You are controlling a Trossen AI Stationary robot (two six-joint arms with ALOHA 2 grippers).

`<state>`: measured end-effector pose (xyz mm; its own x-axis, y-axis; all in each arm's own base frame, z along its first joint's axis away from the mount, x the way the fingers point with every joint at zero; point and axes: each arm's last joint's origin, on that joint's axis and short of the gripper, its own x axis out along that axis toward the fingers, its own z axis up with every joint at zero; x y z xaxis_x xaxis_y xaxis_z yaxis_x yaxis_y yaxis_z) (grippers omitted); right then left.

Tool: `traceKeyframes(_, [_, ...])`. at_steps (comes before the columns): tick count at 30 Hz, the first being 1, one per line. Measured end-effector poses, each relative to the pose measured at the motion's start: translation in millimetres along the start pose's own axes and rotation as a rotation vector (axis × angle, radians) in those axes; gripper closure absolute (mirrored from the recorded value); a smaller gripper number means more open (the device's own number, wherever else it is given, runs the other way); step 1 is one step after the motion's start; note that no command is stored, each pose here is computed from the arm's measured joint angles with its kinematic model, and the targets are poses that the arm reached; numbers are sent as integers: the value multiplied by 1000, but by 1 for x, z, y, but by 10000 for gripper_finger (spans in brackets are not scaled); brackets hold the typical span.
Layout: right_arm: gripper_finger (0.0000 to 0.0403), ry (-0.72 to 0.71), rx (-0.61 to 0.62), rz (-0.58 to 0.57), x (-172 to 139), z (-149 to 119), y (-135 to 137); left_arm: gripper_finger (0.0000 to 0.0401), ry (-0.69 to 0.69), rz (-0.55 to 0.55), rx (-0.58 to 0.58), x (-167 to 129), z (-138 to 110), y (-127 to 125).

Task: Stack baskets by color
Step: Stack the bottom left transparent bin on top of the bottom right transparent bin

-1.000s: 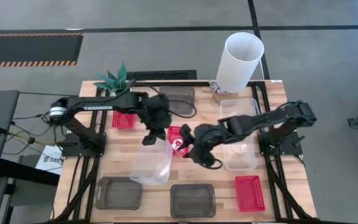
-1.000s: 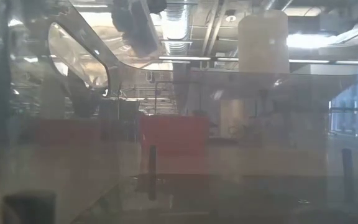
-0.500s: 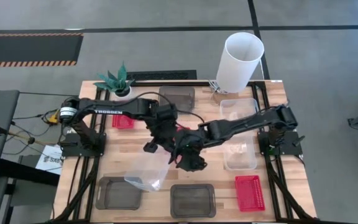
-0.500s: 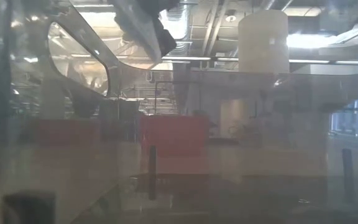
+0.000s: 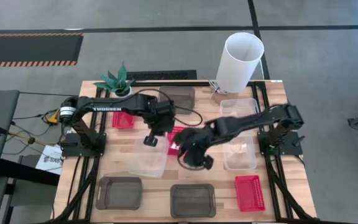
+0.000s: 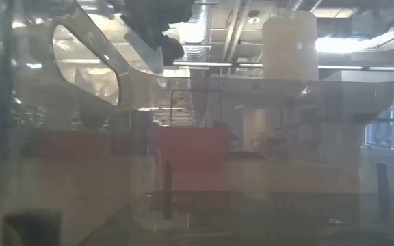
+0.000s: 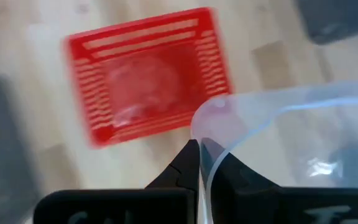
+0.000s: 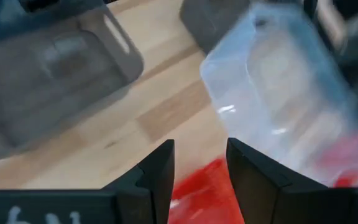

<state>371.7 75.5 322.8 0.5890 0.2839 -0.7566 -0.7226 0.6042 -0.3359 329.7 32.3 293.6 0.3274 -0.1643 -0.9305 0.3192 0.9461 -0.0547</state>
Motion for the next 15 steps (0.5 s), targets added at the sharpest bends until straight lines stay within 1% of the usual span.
traceKeyframes(3, [245, 20, 203, 55, -24, -16, 0, 401, 9, 130, -22, -14, 4, 7])
traceKeyframes(5, [256, 40, 336, 71, -37, -31, 5, 401, 30, 174, -36, -23, 4, 9])
traceKeyframes(8, [274, 90, 522, 72, -51, -59, 22, 401, 76, 179, -39, -34, 2, 7])
traceKeyframes(11, [293, 111, 658, 51, -63, -85, 46, 401, 124, 158, 4, -41, 0, 3])
traceKeyframes(13, [304, 91, 715, -3, -71, -98, 62, 401, 145, 146, 52, -42, -1, 1])
traceKeyframes(15, [316, 28, 743, -61, -75, -108, 79, 401, 167, 132, 114, -42, -3, -1])
